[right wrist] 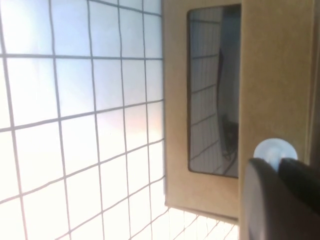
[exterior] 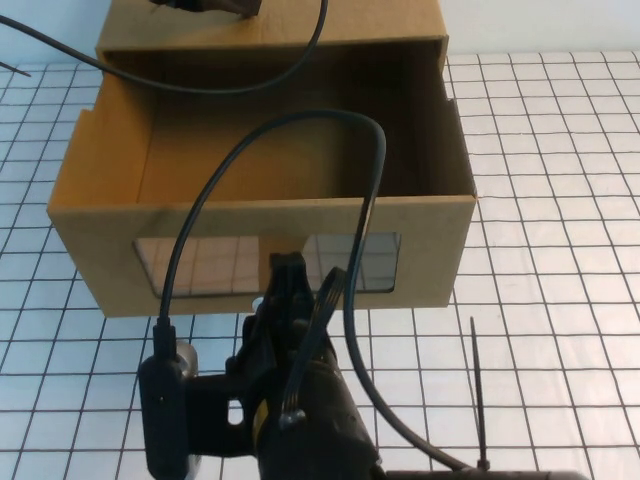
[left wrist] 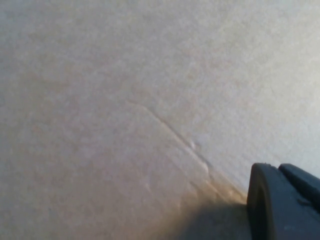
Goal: Open the shoe box
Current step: 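Pull the top drawer of the cardboard box fully open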
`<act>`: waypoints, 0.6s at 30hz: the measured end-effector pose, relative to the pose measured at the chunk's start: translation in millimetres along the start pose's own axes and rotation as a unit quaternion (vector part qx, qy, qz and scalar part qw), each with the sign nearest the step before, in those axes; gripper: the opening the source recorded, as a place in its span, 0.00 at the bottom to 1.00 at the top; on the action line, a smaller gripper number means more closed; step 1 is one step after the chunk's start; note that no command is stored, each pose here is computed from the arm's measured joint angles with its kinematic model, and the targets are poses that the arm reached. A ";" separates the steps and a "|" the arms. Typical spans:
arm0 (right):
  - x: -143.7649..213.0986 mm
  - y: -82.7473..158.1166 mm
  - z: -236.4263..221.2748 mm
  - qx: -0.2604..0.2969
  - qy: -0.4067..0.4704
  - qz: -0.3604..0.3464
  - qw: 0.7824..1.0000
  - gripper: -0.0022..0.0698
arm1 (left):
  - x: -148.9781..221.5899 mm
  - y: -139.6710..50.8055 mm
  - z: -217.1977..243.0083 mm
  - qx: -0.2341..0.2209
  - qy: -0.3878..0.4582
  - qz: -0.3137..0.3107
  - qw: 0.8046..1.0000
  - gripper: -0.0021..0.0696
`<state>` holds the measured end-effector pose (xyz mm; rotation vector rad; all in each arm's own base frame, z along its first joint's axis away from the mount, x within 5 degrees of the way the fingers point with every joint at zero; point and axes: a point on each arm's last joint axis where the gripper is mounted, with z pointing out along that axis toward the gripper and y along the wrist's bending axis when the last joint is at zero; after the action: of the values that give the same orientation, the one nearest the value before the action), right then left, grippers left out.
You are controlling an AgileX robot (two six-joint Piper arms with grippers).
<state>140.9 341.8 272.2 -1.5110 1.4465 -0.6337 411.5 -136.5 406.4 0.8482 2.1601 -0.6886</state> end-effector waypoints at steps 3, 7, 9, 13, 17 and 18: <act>1.7 0.4 -0.9 -0.004 0.009 0.009 1.000 0.07 | -0.5 -0.8 -0.8 0.001 -0.002 0.000 1.000 0.03; 6.4 0.3 -3.7 -0.021 0.029 0.032 0.999 0.19 | -2.7 -7.0 -11.2 -0.004 -0.003 0.009 1.000 0.03; 9.1 -2.8 -7.6 -0.029 0.035 0.047 0.998 0.25 | -5.2 -13.0 -20.3 -0.006 -0.008 0.016 1.000 0.03; 11.2 -8.1 -22.6 -0.048 0.033 0.077 0.995 0.30 | -12.9 -31.0 -47.6 -0.014 -0.032 0.035 0.999 0.03; 10.4 -13.7 -52.7 -0.064 0.014 0.099 0.993 0.30 | -17.3 -45.3 -68.5 -0.020 -0.050 0.049 0.997 0.03; 11.1 -16.1 -63.0 -0.069 0.008 0.107 0.992 0.30 | -18.1 -48.8 -73.5 -0.021 -0.054 0.053 0.997 0.03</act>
<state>96.7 312.8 311.7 -1.4325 1.6666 -0.4250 354.9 -124.7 475.4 0.8762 2.0111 -0.6206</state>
